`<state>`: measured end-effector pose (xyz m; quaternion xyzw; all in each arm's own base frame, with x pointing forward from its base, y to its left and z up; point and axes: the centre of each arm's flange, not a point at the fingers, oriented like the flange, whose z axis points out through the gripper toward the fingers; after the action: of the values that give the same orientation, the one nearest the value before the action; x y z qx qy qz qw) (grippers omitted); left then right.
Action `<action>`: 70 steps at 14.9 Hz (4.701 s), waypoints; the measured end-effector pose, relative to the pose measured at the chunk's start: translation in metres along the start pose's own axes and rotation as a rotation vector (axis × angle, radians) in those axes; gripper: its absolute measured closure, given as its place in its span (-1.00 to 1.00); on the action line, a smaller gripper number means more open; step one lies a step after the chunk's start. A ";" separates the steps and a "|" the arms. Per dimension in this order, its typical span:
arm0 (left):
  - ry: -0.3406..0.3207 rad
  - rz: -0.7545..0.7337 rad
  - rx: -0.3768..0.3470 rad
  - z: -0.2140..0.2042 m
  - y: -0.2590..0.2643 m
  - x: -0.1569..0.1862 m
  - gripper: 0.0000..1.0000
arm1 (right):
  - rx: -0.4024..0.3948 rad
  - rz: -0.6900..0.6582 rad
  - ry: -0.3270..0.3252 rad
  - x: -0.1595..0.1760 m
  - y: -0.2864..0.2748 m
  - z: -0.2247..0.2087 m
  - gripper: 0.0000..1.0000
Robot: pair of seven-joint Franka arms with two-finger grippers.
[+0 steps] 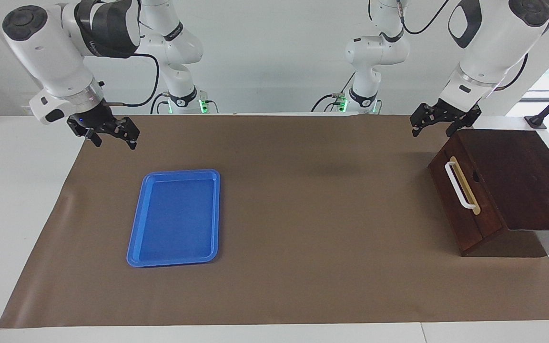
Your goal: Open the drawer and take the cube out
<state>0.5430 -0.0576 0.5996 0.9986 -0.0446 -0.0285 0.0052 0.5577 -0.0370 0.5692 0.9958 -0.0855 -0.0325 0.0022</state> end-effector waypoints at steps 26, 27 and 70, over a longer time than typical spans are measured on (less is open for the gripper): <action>0.119 0.252 0.340 0.166 -0.037 0.063 -1.00 | 0.283 1.291 -0.428 0.012 -0.159 0.067 -0.98; 0.122 0.258 0.351 0.169 -0.044 0.063 -1.00 | 0.286 1.278 -0.423 0.012 -0.161 0.070 -0.98; 0.111 -0.166 0.168 0.085 0.096 0.069 -1.00 | 0.362 1.138 -0.491 -0.006 -0.278 0.102 -1.00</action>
<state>0.5987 -0.1600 0.5126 0.9958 0.0363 0.0304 -0.0786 0.5923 0.2378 0.4651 0.7429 -0.6023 -0.2384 -0.1687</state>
